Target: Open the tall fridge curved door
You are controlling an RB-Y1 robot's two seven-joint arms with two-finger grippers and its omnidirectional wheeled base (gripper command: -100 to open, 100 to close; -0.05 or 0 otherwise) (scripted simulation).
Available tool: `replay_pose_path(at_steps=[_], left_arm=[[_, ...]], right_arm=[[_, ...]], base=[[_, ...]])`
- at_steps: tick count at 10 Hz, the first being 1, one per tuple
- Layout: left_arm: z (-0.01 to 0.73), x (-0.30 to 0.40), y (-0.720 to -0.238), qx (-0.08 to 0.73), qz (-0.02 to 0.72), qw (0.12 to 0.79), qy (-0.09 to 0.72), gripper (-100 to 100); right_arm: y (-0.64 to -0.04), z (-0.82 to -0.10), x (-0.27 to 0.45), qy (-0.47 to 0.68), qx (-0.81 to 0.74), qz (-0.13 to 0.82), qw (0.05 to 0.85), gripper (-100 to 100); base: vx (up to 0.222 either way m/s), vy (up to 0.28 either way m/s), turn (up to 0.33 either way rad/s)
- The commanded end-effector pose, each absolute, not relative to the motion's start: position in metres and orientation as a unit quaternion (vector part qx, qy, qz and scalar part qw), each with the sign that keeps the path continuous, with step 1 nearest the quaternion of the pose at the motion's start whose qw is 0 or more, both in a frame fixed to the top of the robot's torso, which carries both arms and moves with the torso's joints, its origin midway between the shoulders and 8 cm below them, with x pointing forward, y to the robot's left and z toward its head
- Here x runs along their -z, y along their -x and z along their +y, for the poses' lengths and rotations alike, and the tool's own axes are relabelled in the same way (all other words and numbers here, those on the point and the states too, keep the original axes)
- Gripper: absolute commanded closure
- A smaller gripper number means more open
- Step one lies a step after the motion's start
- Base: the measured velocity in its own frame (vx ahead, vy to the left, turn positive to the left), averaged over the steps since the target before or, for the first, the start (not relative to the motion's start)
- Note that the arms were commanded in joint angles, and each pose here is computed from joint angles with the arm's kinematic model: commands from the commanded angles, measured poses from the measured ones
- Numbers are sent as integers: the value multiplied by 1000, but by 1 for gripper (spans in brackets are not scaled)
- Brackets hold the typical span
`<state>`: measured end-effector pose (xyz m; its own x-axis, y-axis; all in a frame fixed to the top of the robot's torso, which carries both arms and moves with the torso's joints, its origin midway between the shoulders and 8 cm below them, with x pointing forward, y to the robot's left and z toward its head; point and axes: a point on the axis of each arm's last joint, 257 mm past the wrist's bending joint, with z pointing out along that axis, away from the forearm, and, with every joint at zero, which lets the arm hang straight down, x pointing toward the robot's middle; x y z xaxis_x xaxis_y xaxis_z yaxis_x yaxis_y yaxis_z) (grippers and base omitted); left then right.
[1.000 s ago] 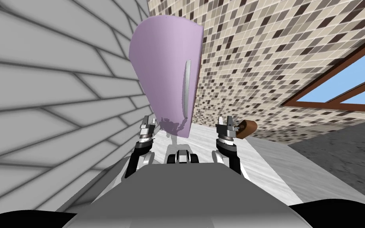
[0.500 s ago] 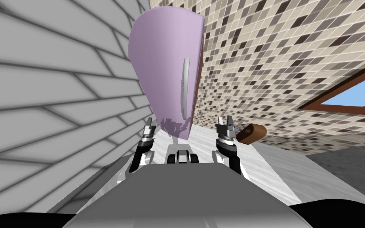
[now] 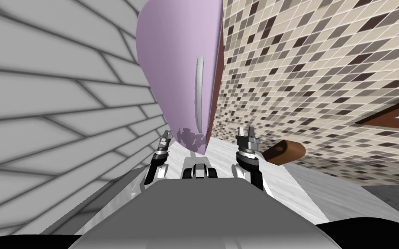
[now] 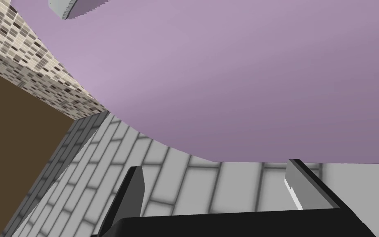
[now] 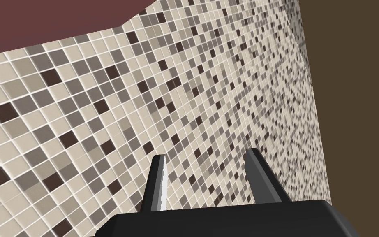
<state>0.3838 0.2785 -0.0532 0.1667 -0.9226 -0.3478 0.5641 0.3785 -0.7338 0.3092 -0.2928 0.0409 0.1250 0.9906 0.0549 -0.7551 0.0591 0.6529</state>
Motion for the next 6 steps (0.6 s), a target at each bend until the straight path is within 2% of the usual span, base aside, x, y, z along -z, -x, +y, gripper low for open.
replay_pose_path(at_steps=[1, 4, 6], left_arm=[[286, 69, -390, 496, 410, 734, 220, -100], [294, 86, -398, 478, 425, 740, 209, -100], [300, 99, -402, 468, 436, 741, 206, -100]], right_arm=[[-309, -293, -41, -279, -627, 211, 696, 0], [-309, -293, -41, -279, -627, 211, 696, 0], [-309, -293, -41, -279, -627, 211, 696, 0]], base=[[76, -127, 74], [50, -97, 92], [99, -149, 121]])
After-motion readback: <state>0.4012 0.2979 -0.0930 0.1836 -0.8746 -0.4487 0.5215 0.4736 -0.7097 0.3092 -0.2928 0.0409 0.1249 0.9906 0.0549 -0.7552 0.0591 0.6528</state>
